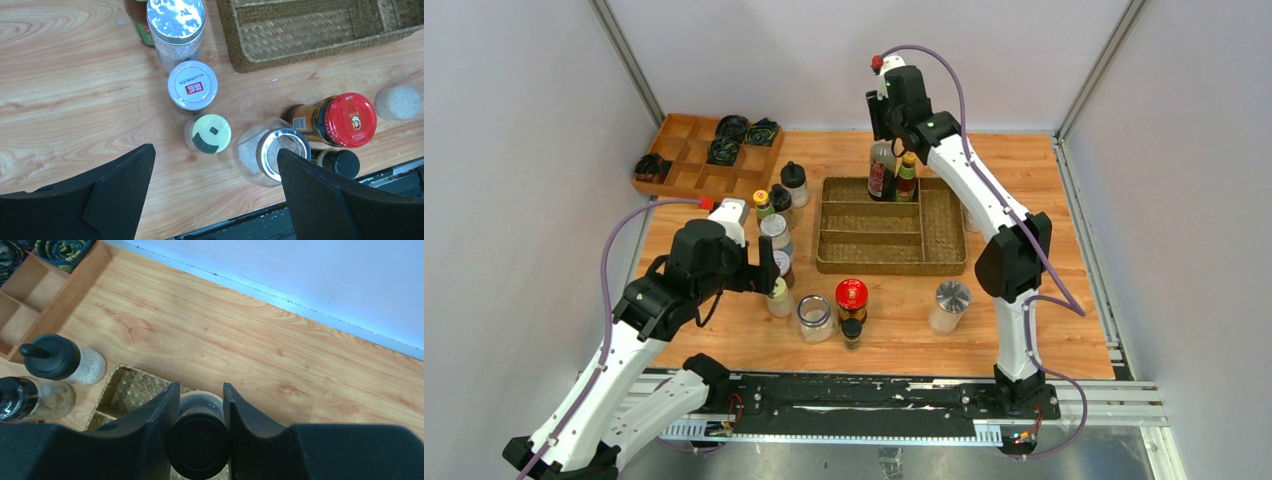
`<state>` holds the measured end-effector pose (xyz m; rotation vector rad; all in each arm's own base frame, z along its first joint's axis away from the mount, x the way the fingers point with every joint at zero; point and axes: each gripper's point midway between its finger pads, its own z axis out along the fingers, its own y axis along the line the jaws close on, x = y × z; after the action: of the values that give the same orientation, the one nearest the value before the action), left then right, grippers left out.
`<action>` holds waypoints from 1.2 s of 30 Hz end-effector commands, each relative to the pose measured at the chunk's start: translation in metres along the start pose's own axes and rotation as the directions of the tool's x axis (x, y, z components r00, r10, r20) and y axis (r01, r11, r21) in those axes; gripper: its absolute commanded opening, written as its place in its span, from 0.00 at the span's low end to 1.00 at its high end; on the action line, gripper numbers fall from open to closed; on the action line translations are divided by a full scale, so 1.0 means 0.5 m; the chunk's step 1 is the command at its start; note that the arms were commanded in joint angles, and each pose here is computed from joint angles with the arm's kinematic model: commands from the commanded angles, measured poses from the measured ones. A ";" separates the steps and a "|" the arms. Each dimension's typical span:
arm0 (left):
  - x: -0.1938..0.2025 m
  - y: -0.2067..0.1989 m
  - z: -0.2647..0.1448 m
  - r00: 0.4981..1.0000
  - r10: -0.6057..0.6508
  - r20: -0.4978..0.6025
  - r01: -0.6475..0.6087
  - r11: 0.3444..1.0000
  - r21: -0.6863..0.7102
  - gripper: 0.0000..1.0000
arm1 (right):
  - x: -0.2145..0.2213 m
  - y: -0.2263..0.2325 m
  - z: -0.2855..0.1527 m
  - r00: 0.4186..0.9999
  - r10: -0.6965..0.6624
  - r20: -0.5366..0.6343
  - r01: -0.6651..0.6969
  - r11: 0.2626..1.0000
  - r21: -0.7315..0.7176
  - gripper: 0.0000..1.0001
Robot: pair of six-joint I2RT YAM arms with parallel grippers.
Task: Organize the condiment bottles
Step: Place the bottle in the storage box.
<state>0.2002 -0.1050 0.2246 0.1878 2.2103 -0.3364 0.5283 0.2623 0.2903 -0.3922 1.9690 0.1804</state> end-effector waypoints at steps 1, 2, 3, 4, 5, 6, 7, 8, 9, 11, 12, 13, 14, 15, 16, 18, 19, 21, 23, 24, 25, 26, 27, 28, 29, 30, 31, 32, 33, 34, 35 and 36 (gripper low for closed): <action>-0.007 0.001 -0.005 1.000 0.012 0.009 -0.012 1.000 0.003 0.99 | -0.051 -0.028 0.007 0.996 0.001 0.089 -0.002 1.000 0.015 0.00; -0.007 0.001 -0.004 1.000 0.012 0.006 -0.012 1.000 0.002 0.99 | -0.048 -0.032 0.011 0.996 -0.001 0.086 -0.001 1.000 0.020 0.00; -0.006 0.001 -0.003 1.000 0.012 0.004 -0.012 1.000 0.001 0.99 | -0.044 -0.034 0.014 0.997 -0.004 0.080 0.002 1.000 0.023 0.00; -0.006 0.001 -0.002 1.000 0.012 0.003 -0.012 1.000 0.000 0.99 | -0.038 -0.038 0.017 0.997 -0.009 0.072 0.006 1.000 0.029 0.00; -0.006 0.001 -0.003 1.000 0.012 0.004 -0.012 1.000 0.001 0.99 | -0.031 -0.040 0.020 0.998 -0.011 0.064 0.009 0.999 0.035 0.00; -0.006 0.001 -0.002 1.000 0.012 0.004 -0.012 1.000 0.001 0.99 | -0.023 -0.044 0.023 0.998 -0.012 0.055 0.010 0.999 0.043 0.00; -0.007 0.001 -0.002 1.000 0.013 0.004 -0.013 1.000 0.000 0.99 | -0.016 -0.047 0.025 0.999 -0.013 0.047 0.011 0.999 0.051 0.00; -0.007 0.001 -0.002 1.000 0.014 0.003 -0.014 1.000 0.000 0.99 | -0.010 -0.050 0.026 0.999 -0.013 0.041 0.011 0.998 0.056 0.00; -0.008 0.002 -0.002 1.000 0.015 0.003 -0.015 1.000 -0.002 0.99 | -0.006 -0.054 0.026 0.999 -0.014 0.037 0.011 0.998 0.068 0.00; -0.008 0.001 -0.001 1.000 0.016 0.002 -0.016 1.000 -0.001 0.99 | -0.001 -0.061 0.023 0.999 -0.014 0.036 0.011 0.996 0.087 0.00; -0.007 0.001 0.000 1.000 0.016 -0.001 -0.016 1.000 -0.002 0.99 | 0.001 -0.065 0.022 0.999 -0.027 0.036 0.024 0.995 0.093 0.00; -0.006 0.002 0.001 1.000 0.016 -0.002 -0.016 1.000 -0.004 0.99 | 0.001 -0.068 0.019 0.998 -0.040 0.038 0.036 0.994 0.099 0.00; -0.006 0.002 0.001 1.000 0.016 -0.002 -0.016 1.000 -0.004 0.99 | 0.001 -0.069 0.018 0.998 -0.042 0.039 0.038 0.994 0.102 0.00; -0.007 0.001 0.001 1.000 0.016 -0.002 -0.016 1.000 -0.003 0.99 | 0.003 -0.070 0.017 0.998 -0.045 0.038 0.041 0.994 0.104 0.00; -0.007 0.002 0.002 1.000 0.016 -0.002 -0.016 1.000 -0.004 0.99 | 0.007 -0.070 0.017 0.998 -0.048 0.036 0.044 0.993 0.106 0.00; -0.008 0.002 0.003 1.000 0.018 -0.004 -0.018 1.000 -0.005 0.99 | 0.022 -0.071 0.020 0.998 -0.050 0.023 0.047 0.993 0.111 0.00; -0.008 0.001 0.003 1.000 0.019 -0.004 -0.019 1.000 -0.005 0.99 | 0.031 -0.072 0.023 0.999 -0.051 0.016 0.049 0.993 0.112 0.00; -0.010 0.001 0.003 1.000 0.021 -0.005 -0.021 1.000 -0.005 0.99 | 0.049 -0.070 0.026 0.999 -0.050 0.002 0.050 0.993 0.109 0.00; -0.012 0.001 0.002 1.000 0.022 -0.003 -0.022 1.000 -0.006 0.99 | 0.066 -0.070 0.026 0.999 -0.041 -0.010 0.042 0.993 0.112 0.00; -0.012 0.001 0.003 1.000 0.023 -0.003 -0.023 1.000 -0.005 0.99 | 0.070 -0.070 0.025 0.999 -0.038 -0.011 0.038 0.993 0.110 0.00; -0.012 0.000 0.003 1.000 0.024 -0.005 -0.024 1.000 -0.004 0.99 | 0.072 -0.068 0.022 0.999 -0.034 -0.010 0.035 0.993 0.109 0.00; -0.013 -0.001 0.003 1.000 0.024 -0.004 -0.024 1.000 -0.002 0.99 | 0.073 -0.067 0.019 0.999 -0.032 -0.011 0.033 0.993 0.109 0.00; -0.014 -0.001 0.002 1.000 0.025 -0.003 -0.025 1.000 0.000 0.99 | 0.072 -0.066 0.014 0.999 -0.031 -0.008 0.032 0.994 0.107 0.02; -0.014 -0.002 0.002 1.000 0.026 -0.003 -0.026 1.000 0.003 0.99 | 0.072 -0.065 0.012 0.999 -0.032 -0.009 0.033 0.994 0.103 0.08; -0.013 -0.002 0.002 1.000 0.026 -0.005 -0.026 1.000 0.004 0.99 | 0.073 -0.063 0.009 0.999 -0.032 -0.009 0.033 0.994 0.102 0.18; -0.014 -0.003 0.002 1.000 0.027 -0.004 -0.027 1.000 0.005 0.99 | 0.073 -0.060 0.006 0.999 -0.033 -0.008 0.034 0.995 0.096 0.25; -0.014 -0.003 0.002 1.000 0.028 -0.004 -0.028 1.000 0.005 0.99 | 0.070 -0.056 0.003 0.999 -0.034 -0.005 0.034 0.995 0.090 0.34; -0.014 -0.002 0.002 1.000 0.028 -0.004 -0.028 1.000 0.004 0.99 | 0.069 -0.054 0.000 0.999 -0.034 -0.002 0.035 0.996 0.087 0.43; -0.014 -0.002 0.001 1.000 0.029 -0.004 -0.029 1.000 0.005 0.99 | 0.066 -0.054 -0.004 0.999 -0.034 0.001 0.034 0.996 0.085 0.47; -0.013 -0.002 0.002 1.000 0.028 -0.005 -0.028 1.000 0.004 0.99 | 0.063 -0.050 -0.007 0.999 -0.034 0.006 0.034 0.996 0.079 0.51; -0.014 -0.003 0.001 1.000 0.028 -0.003 -0.028 1.000 0.006 0.99 | 0.058 -0.051 -0.012 0.999 -0.034 0.013 0.032 0.996 0.079 0.54; -0.014 -0.003 0.000 1.000 0.027 -0.003 -0.027 1.000 0.007 0.99 | 0.054 -0.051 -0.017 0.999 -0.033 0.019 0.031 0.996 0.080 0.57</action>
<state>0.2032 -0.1060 0.2185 0.2092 2.2356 -0.3168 0.5254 0.2445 0.2462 -0.3875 1.9853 0.1217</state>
